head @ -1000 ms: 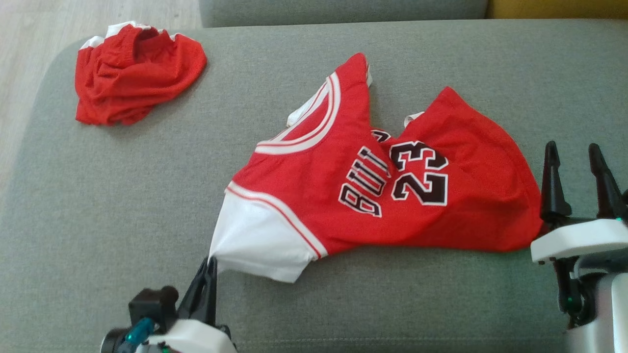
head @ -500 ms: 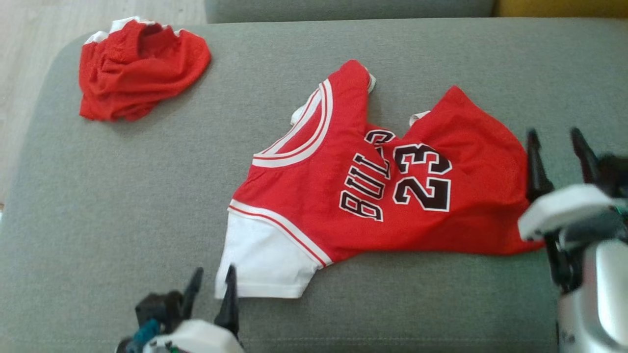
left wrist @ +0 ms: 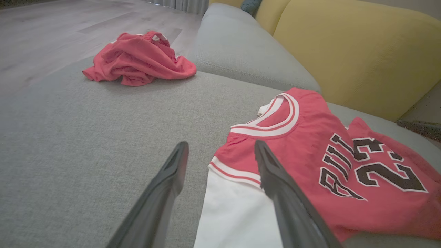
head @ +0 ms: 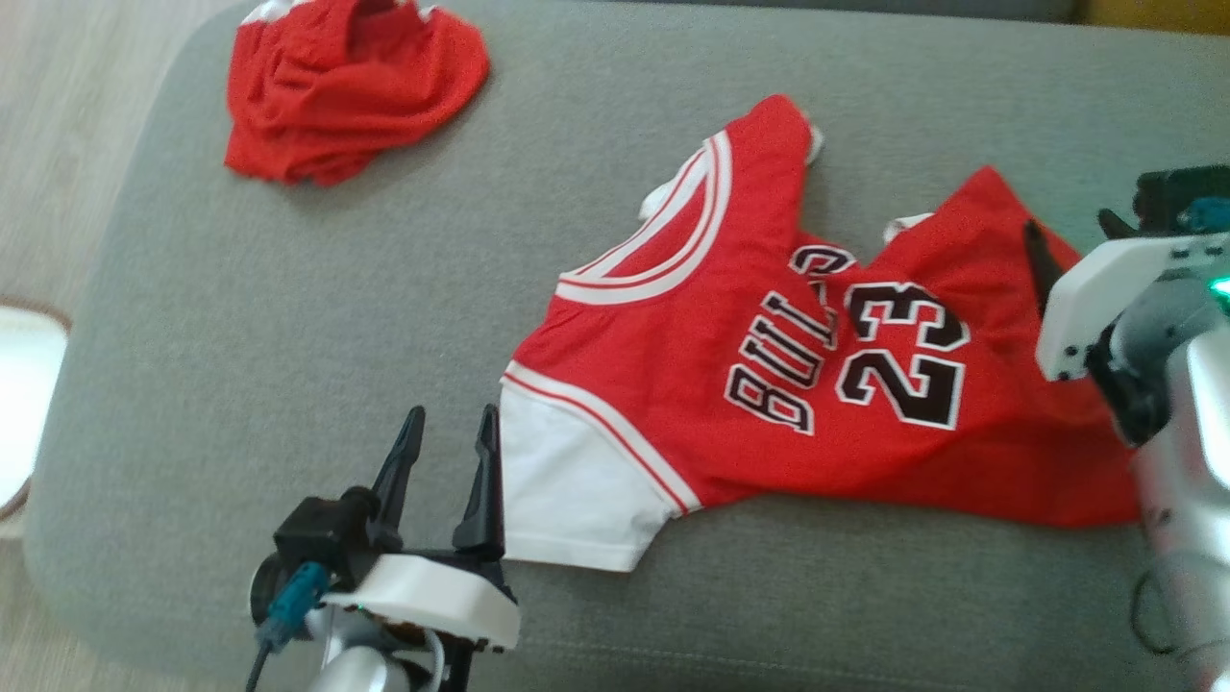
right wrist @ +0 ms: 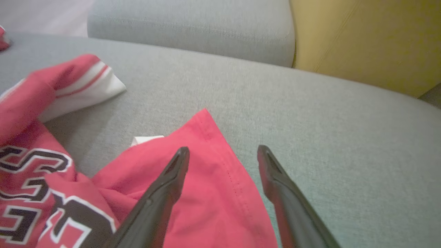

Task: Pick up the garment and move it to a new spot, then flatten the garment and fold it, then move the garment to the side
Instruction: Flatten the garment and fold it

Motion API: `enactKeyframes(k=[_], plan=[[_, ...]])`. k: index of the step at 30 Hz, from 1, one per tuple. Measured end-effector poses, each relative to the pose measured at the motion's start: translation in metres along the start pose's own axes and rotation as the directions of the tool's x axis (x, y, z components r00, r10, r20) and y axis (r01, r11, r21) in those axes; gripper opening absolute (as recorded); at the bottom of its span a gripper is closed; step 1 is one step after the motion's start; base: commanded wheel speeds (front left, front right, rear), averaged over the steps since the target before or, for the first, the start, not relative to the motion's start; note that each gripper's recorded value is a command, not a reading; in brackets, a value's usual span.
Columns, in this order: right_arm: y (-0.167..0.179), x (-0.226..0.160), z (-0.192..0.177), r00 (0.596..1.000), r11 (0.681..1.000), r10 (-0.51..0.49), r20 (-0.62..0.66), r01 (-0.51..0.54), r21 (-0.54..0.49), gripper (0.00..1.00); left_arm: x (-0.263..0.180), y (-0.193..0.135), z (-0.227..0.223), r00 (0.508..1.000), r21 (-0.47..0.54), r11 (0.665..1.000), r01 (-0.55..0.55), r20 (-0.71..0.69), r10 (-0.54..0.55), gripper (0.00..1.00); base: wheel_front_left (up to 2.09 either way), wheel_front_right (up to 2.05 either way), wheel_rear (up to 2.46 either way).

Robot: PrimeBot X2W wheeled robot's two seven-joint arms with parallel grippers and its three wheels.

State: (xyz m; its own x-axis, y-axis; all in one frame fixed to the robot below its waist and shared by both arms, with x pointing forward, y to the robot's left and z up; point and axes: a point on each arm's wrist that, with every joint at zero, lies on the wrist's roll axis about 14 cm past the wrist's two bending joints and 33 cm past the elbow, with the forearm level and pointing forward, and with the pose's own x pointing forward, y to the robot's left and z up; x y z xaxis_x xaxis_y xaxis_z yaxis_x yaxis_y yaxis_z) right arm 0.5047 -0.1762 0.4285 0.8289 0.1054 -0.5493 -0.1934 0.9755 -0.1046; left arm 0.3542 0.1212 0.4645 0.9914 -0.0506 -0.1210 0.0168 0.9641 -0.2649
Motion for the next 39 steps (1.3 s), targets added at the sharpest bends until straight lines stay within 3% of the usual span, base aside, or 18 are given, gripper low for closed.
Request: enactKeyframes(k=[8, 15, 16, 17, 19, 20, 26, 30, 34, 39], plan=[[-0.002, 0.037, -0.029, 0.979, 0.999, 0.022, -0.203, -0.027, -0.024, 1.00, 0.000, 0.015, -0.004, 0.998, 0.003, 0.998, -0.055, -0.006, 0.055, 1.00, 0.00, 0.00, 0.00], [0.004, 0.049, -0.042, 0.952, 0.998, 0.057, -0.301, -0.063, -0.012, 1.00, 0.002, 0.021, -0.006, 0.997, 0.004, 0.997, -0.074, -0.010, 0.074, 1.00, 0.00, 0.00, 0.00], [0.006, 0.050, -0.041, 0.948, 0.998, 0.063, -0.312, -0.069, -0.008, 0.80, 0.002, 0.021, -0.006, 0.997, 0.003, 0.997, -0.075, -0.011, 0.075, 1.00, 0.00, 0.00, 0.00], [0.007, 0.050, -0.041, 0.944, 0.997, 0.071, -0.321, -0.076, -0.003, 0.48, 0.003, 0.021, -0.007, 0.997, 0.002, 0.997, -0.077, -0.011, 0.077, 1.00, 0.00, 0.00, 0.00], [0.009, 0.051, -0.041, 0.940, 0.996, 0.087, -0.331, -0.086, 0.017, 0.22, 0.004, 0.021, -0.007, 0.997, -0.001, 0.997, -0.074, -0.011, 0.074, 1.00, 0.00, 0.00, 0.00], [0.009, 0.051, -0.041, 0.940, 0.996, 0.092, -0.329, -0.090, 0.022, 0.00, 0.005, 0.021, -0.006, 0.997, 0.002, 0.997, -0.075, -0.009, 0.075, 1.00, 0.00, 0.00, 0.00], [-0.005, 0.063, -0.013, 0.976, 0.998, 0.059, -0.210, -0.057, 0.013, 0.00, 0.012, 0.021, -0.005, 0.998, 0.000, 0.998, -0.068, -0.001, 0.068, 1.00, 0.00, 0.00, 0.00], [-0.024, 0.074, 0.051, 1.000, 1.000, 0.000, -0.024, 0.000, 0.018, 0.00, 0.012, 0.020, -0.007, 0.998, 0.008, 0.998, -0.065, -0.004, 0.065, 1.00, 0.00, 0.00, 0.00], [-0.044, 0.077, 0.110, 0.990, 0.998, -0.066, 0.124, 0.065, 0.010, 0.00, 0.012, 0.023, -0.005, 0.997, 0.006, 0.997, -0.072, 0.001, 0.072, 1.00, 0.00, 0.00, 0.00], [-0.058, 0.083, 0.128, 0.979, 0.992, -0.124, 0.162, 0.125, 0.007, 0.00, 0.012, 0.027, -0.001, 0.996, 0.007, 0.996, -0.090, 0.014, 0.090, 1.00, 0.00, 0.00, 0.00]])
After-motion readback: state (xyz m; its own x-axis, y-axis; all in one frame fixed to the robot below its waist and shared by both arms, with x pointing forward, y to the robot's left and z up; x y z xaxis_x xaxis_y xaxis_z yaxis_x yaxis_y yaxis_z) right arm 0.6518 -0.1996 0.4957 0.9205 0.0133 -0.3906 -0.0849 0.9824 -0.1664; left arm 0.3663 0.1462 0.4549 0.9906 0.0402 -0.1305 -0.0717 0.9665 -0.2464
